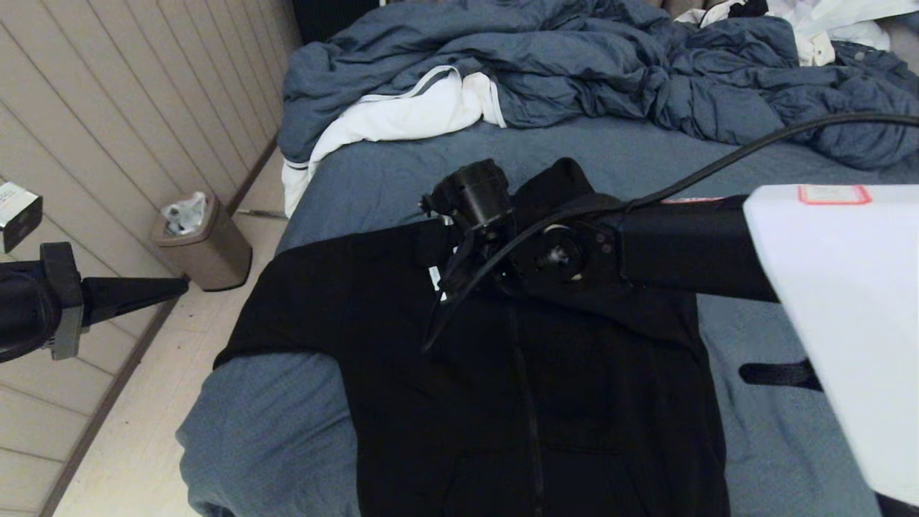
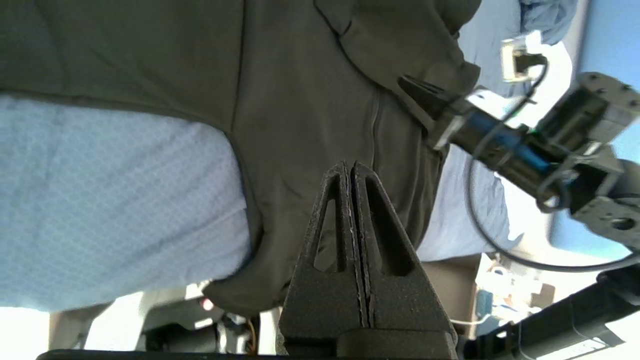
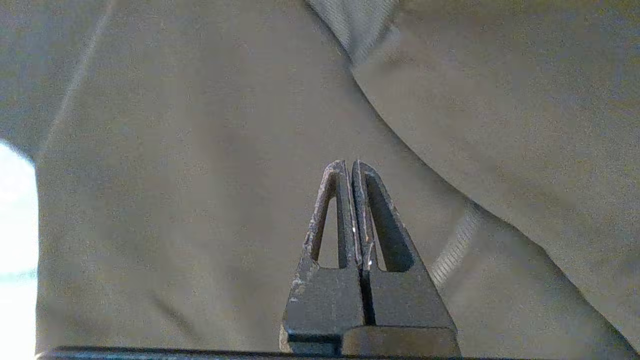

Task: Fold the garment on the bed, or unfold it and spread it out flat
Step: Unfold the black sweatshirt

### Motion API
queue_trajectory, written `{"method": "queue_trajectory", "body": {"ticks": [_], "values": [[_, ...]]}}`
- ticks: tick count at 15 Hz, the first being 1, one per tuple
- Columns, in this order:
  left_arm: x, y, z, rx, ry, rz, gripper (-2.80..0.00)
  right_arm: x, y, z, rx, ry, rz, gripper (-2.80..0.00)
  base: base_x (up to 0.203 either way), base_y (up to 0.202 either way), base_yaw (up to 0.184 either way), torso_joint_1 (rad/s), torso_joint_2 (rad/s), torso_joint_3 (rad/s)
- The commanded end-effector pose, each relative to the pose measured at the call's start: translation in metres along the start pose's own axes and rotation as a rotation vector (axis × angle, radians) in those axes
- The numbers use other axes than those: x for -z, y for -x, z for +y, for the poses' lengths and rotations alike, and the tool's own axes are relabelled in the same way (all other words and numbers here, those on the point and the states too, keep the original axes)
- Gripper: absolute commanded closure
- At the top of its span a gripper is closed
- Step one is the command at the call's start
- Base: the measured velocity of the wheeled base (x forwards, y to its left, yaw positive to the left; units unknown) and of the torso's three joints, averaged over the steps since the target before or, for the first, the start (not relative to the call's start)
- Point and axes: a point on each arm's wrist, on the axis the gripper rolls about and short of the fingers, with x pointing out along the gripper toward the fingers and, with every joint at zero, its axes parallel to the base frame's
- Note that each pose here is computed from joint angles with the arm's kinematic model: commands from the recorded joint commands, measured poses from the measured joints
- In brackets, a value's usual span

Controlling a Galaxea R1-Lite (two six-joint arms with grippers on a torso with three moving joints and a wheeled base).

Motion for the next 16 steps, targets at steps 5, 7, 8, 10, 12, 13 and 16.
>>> {"method": "queue_trajectory", "body": {"ticks": [5,7,8,10,12,13,16], "values": [[0.003,-0.003,0.005,0.000,0.004,-0.003,0.00,0.007,-0.029,0.010,0.086,0.005,-0.084,0.00,0.000,0.000,0.000,0.000,0.00,0.000],[0.003,-0.003,0.005,-0.001,0.005,-0.002,0.00,0.005,-0.038,0.012,0.090,0.021,-0.137,0.00,0.000,0.000,0.000,0.000,0.00,0.000],[0.003,-0.003,0.005,0.000,0.004,-0.003,0.00,0.007,-0.041,0.012,0.093,0.029,-0.133,-2.80,0.000,0.000,0.000,0.000,0.00,0.000],[0.003,-0.004,0.006,-0.002,0.007,0.000,0.00,0.011,-0.046,0.012,0.093,0.033,-0.123,-2.80,0.000,0.000,0.000,0.000,0.00,0.000],[0.003,-0.004,0.007,-0.003,0.010,0.002,0.00,0.011,-0.045,0.011,0.096,0.034,-0.118,-2.80,0.000,0.000,0.000,0.000,0.00,0.000],[0.003,-0.004,0.007,-0.003,0.010,0.002,0.00,0.011,-0.046,0.010,0.097,0.034,-0.116,-2.80,0.000,0.000,0.000,0.000,0.00,0.000],[0.004,-0.004,0.007,-0.003,0.012,0.004,0.00,0.014,-0.054,0.007,0.109,0.032,-0.117,-2.80,0.000,0.000,0.000,0.000,0.00,0.000]]}}
